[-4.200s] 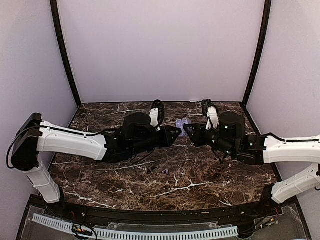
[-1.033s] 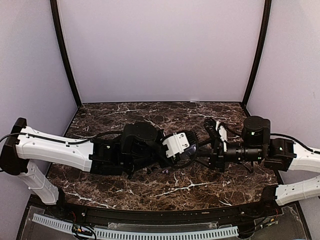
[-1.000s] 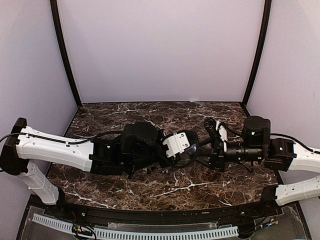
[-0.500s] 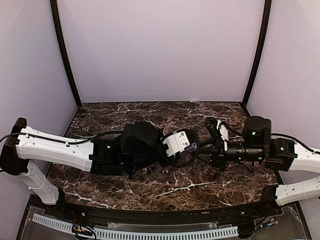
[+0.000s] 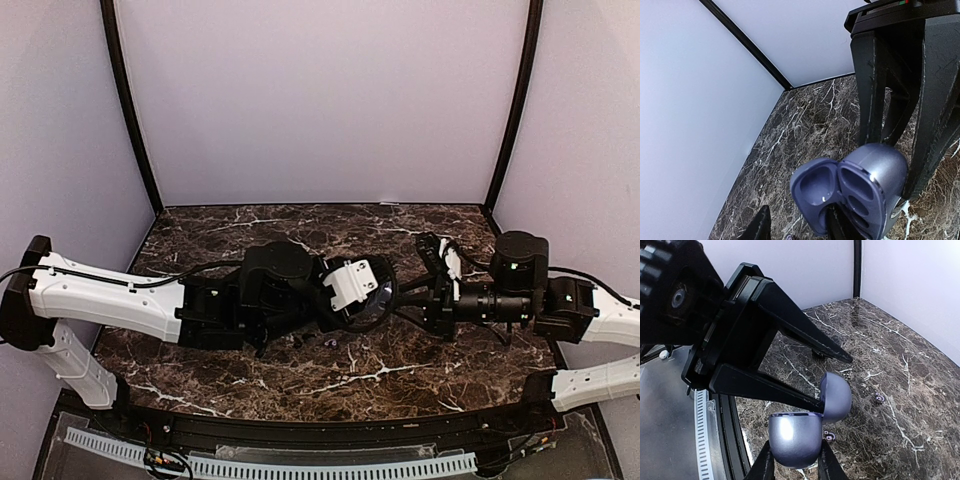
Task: Insert the wireless bluetooth earbuds into the charging case
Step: Pass from the left arm to the right
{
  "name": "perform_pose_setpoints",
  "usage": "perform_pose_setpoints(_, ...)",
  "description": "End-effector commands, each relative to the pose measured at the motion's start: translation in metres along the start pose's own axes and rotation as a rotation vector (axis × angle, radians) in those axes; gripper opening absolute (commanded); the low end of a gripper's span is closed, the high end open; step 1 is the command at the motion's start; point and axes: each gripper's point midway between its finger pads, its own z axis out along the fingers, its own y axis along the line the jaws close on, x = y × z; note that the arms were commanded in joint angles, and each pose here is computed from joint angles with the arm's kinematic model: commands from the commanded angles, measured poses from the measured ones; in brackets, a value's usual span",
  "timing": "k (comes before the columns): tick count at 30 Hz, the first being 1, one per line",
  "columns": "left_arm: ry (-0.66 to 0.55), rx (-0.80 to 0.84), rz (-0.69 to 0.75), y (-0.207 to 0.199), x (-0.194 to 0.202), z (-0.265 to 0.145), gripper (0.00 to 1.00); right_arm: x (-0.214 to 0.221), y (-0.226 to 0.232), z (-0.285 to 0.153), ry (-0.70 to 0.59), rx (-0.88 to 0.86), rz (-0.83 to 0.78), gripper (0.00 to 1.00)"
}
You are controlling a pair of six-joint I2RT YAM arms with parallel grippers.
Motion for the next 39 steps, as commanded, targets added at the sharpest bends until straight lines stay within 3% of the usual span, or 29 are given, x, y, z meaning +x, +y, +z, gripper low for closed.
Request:
perform_pose_setpoints(1, -0.071, -0.006, -0.033, 0.008, -0.02, -0.012, 0.36, -0.02, 0.007, -0.004, -0.071, -0.026, -0.018, 0.0)
perform_pose_setpoints(12, -0.092, 0.014, -0.044, 0.007, -0.026, -0.016, 0.01, -0.02, 0.009, -0.004, -0.07, -0.034, -0.041, 0.01)
perform_pose_setpoints(15, -0.094, 0.002, -0.05, 0.01, -0.027, -0.016, 0.0, -0.02, 0.008, -0.004, -0.068, -0.03, -0.045, 0.18)
perform_pose_setpoints(18, -0.086, -0.016, -0.052, 0.013, -0.025, -0.015, 0.0, -0.02, 0.007, -0.003, -0.067, -0.024, -0.042, 0.23)
perform_pose_setpoints(21, -0.08, -0.021, -0.053, 0.012, -0.024, -0.013, 0.0, -0.021, 0.005, -0.002, -0.067, -0.011, -0.026, 0.43)
perform_pose_setpoints(25, -0.071, -0.053, -0.06, 0.018, -0.025, -0.011, 0.0, -0.026, 0.004, 0.0, -0.085, -0.008, -0.006, 0.53)
perform_pose_setpoints(39, -0.031, -0.074, -0.07, 0.017, -0.021, 0.001, 0.0, -0.038, -0.003, 0.007, -0.11, 0.023, 0.009, 0.41)
